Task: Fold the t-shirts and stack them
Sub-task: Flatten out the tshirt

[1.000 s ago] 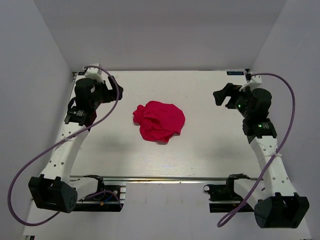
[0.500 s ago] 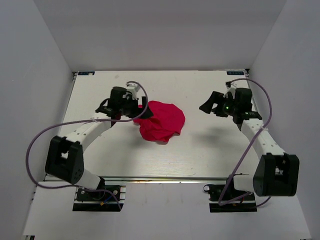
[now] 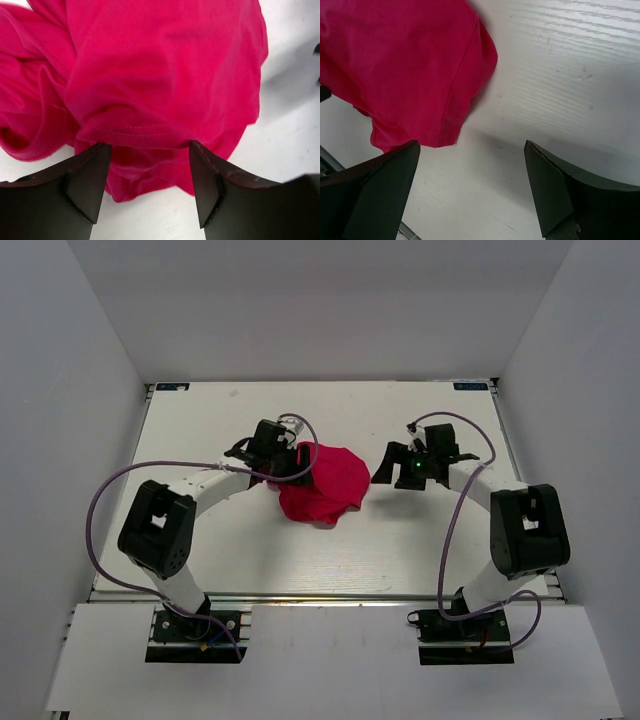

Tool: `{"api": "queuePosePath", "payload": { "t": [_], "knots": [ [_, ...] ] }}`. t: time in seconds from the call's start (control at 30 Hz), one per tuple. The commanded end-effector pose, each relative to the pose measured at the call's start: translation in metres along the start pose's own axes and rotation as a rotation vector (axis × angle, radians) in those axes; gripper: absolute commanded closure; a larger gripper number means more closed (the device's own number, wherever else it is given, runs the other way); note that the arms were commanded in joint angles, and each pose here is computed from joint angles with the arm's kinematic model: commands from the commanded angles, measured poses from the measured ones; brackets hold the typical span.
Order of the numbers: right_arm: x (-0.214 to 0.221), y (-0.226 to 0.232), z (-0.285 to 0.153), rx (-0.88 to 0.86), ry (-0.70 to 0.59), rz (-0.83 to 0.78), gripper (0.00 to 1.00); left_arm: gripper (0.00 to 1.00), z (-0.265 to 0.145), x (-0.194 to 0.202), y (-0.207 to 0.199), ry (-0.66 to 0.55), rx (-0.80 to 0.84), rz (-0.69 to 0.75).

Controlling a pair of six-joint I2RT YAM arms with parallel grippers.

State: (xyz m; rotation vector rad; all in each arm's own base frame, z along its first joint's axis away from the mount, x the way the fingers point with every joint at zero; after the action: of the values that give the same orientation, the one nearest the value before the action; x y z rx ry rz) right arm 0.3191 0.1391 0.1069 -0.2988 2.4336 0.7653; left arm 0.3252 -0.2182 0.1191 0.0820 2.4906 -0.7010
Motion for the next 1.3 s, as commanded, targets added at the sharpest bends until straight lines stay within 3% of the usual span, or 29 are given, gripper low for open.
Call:
{"api": "queuePosePath", "payload": {
  "t": [0.0, 0.13, 0.2, 0.23, 0.27, 0.3, 0.33, 0.6, 0.73, 0.83, 1.03, 1.27],
  "knots": [
    [-0.012, 0.015, 0.007, 0.0, -0.003, -0.059, 0.1, 0.27, -0.003, -0.027, -0.011, -0.083, -0.022, -0.012],
    [0.0, 0.022, 0.018, 0.036, 0.032, -0.088, 0.1, 0.24, -0.001, -0.034, -0.011, -0.105, -0.038, -0.011],
    [0.009, 0.026, 0.024, 0.046, 0.058, -0.099, 0.1, 0.34, 0.007, -0.04, -0.008, -0.112, -0.063, 0.004],
    [0.012, 0.027, 0.025, 0.051, 0.071, -0.099, 0.1, 0.45, 0.01, -0.037, -0.007, -0.097, -0.058, 0.003],
    [0.013, 0.026, 0.027, 0.063, 0.075, -0.105, 0.1, 0.72, 0.011, -0.037, -0.01, -0.08, -0.043, 0.02],
    [0.015, 0.027, 0.029, 0.076, 0.078, -0.106, 0.1, 0.91, 0.013, -0.039, -0.012, -0.075, -0.028, 0.021],
    [0.017, 0.029, 0.032, 0.077, 0.088, -0.11, 0.1, 1.0, 0.011, -0.04, -0.015, -0.07, -0.021, 0.021],
    [0.017, 0.048, 0.059, 0.05, 0.109, -0.145, 0.18, 1.0, -0.027, -0.053, -0.034, -0.203, 0.084, 0.075],
    [0.007, 0.056, 0.07, 0.038, 0.064, -0.159, 0.54, 1.0, -0.042, -0.058, -0.042, -0.241, 0.115, 0.086],
    [-0.003, 0.057, 0.072, 0.049, 0.028, -0.177, 1.0, 1.0, -0.051, -0.062, -0.047, -0.265, 0.128, 0.091],
    [-0.054, 0.09, 0.03, 0.007, -0.114, -0.294, 1.0, 1.0, -0.096, -0.107, -0.078, -0.417, 0.18, 0.146],
    [-0.145, 0.141, -0.085, 0.091, -0.461, -0.436, 1.0, 1.0, -0.185, -0.173, -0.123, -0.701, 0.221, 0.255]
  ]
}}
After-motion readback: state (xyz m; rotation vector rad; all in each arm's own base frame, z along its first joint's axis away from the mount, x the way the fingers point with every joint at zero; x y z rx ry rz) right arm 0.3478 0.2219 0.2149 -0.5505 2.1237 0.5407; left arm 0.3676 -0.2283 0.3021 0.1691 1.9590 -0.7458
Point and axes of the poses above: each gripper's point midway between its finger pads, its own z axis out along the fingers, its own y axis along the line the jaws close on, x = y × z, the point moved 5 cm from there along -z, back along the fingers, and after that the axes turned 11 degrees about -z, right-handed, at the moved point
